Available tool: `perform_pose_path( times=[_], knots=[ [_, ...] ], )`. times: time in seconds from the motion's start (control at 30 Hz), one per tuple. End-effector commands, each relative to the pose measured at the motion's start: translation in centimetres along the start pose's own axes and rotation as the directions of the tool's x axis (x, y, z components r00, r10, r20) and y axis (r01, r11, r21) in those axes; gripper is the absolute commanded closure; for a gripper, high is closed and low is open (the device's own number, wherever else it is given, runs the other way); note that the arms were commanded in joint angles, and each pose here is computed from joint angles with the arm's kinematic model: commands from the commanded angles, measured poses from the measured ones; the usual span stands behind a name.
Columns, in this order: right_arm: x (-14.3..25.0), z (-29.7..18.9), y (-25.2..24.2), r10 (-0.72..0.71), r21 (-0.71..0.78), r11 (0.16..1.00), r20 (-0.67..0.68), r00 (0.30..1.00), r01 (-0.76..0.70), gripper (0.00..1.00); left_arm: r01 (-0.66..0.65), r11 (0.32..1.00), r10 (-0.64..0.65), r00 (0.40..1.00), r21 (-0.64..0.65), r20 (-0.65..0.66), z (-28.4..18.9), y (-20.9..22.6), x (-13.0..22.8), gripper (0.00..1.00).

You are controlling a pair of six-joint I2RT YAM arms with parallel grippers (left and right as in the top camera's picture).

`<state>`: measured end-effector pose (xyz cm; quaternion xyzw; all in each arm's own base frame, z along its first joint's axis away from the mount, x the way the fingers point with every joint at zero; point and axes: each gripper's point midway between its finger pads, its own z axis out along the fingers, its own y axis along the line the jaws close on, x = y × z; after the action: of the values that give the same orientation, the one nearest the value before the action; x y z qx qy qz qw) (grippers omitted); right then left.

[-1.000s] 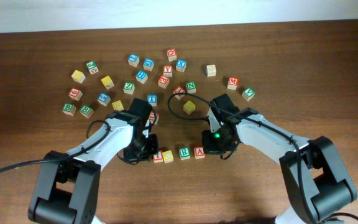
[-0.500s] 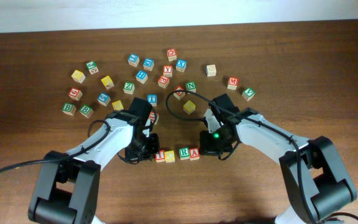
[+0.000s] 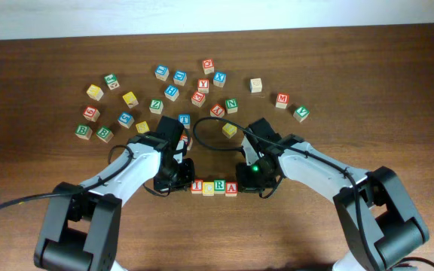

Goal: Spell out ICRA

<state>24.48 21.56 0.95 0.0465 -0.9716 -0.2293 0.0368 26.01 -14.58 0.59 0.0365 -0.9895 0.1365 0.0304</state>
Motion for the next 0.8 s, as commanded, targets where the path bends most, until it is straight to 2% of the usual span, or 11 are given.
perform_pose_path(
  times=[0.0, 0.23, 0.4, 0.53, 0.63, 0.77],
  knots=[
    [0.7, 0.7, 0.4, -0.003, -0.010, 1.000, -0.028, 1.000, 0.002, 0.96, -0.012, 0.999, 0.012, 1.000, 0.046, -0.012, 0.3, -0.9, 0.3, 1.00],
    [0.2, 0.7, -0.1, -0.008, 0.022, 1.000, -0.003, 1.000, 0.008, 0.96, -0.005, 1.000, 0.006, 1.000, 0.029, -0.027, 0.2, -0.5, 0.7, 1.00],
    [0.1, 0.6, -0.6, -0.011, 0.048, 0.999, 0.001, 1.000, 0.011, 0.96, 0.042, 0.988, -0.043, 0.999, -0.150, -0.002, -1.2, 3.2, 0.0, 1.00],
    [0.1, 0.2, -1.7, 0.003, 0.114, 0.994, 0.002, 1.000, -0.003, 0.96, 0.073, 0.979, -0.068, 0.997, -0.193, 0.034, -4.2, 3.8, -1.2, 1.00],
    [-0.7, -2.0, -2.0, 0.010, 0.142, 0.990, -0.009, 1.000, -0.009, 0.96, 0.036, 0.986, -0.020, 0.995, -0.162, 0.102, -7.6, 2.6, -1.1, 1.00],
    [-2.8, -7.3, -0.8, -0.002, 0.143, 0.990, 0.011, 1.000, 0.000, 0.96, 0.004, 0.996, 0.020, 0.959, -0.086, 0.283, -13.0, 1.0, -1.0, 1.00]
  ],
)
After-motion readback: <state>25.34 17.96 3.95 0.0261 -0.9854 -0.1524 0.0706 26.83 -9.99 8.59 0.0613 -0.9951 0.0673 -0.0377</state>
